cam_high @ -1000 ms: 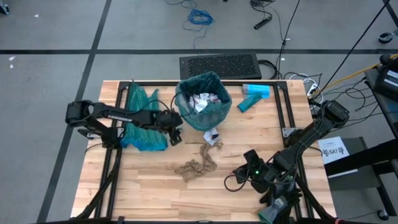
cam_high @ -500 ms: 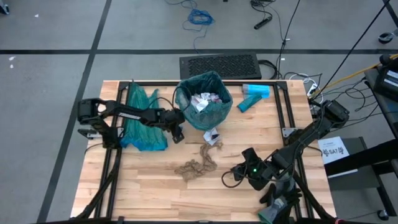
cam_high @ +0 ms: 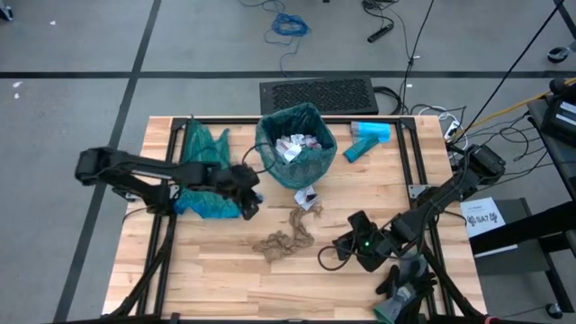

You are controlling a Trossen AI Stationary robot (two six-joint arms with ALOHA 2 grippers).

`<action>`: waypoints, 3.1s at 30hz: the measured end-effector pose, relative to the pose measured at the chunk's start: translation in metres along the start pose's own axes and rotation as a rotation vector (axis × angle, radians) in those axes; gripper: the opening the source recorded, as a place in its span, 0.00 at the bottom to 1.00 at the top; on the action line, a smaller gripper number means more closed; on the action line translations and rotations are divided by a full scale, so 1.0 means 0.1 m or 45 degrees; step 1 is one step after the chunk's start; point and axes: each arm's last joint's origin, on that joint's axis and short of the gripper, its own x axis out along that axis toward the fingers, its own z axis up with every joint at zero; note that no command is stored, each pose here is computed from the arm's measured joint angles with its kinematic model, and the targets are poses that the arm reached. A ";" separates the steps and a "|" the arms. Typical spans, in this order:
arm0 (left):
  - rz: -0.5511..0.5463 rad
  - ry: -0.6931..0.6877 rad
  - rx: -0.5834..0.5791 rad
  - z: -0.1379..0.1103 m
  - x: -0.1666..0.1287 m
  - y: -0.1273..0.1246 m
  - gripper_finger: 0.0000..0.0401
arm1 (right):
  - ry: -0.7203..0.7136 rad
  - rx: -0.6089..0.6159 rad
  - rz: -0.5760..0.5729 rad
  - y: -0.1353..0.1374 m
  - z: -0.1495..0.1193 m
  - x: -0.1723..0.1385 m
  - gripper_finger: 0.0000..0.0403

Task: Place trash/remove bag and relplace
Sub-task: Put the blue plastic into the blue trash bag inside the black trash bin, then put the brown napkin into the blue trash bag inside the black trash bin

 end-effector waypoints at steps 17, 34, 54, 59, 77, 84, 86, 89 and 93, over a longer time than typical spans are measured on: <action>0.077 -0.675 0.163 0.98 -1.15 -0.43 0.10 | -0.036 -0.077 0.015 0.04 0.11 0.06 0.32; 0.015 -0.596 0.069 1.71 -0.72 0.12 0.47 | -0.033 -0.051 0.111 0.12 0.10 0.05 0.32; 0.151 -0.590 0.060 1.70 -0.86 0.19 0.49 | -0.046 -0.091 0.112 0.12 0.12 0.07 0.32; 0.161 -0.594 0.004 1.72 -0.86 0.25 0.55 | -0.042 -0.080 0.154 0.16 0.11 0.06 0.32; 0.075 -0.152 0.142 1.11 -0.97 -0.32 0.61 | -0.051 -0.017 0.165 0.17 0.15 0.08 0.32; 0.049 -0.034 0.202 0.61 -0.79 -0.70 0.61 | -0.057 -0.140 0.260 0.27 0.25 0.12 0.32; 0.021 -0.009 0.177 0.45 -0.71 -0.77 0.61 | -0.053 -0.210 0.329 0.33 0.31 0.13 0.32; -0.012 0.031 0.096 0.19 -0.59 -0.83 0.61 | -0.048 -0.292 0.407 0.44 0.42 0.14 0.32; -0.022 0.023 -0.040 -0.16 -0.53 -0.88 0.61 | -0.006 -0.430 0.459 0.66 0.55 0.19 0.32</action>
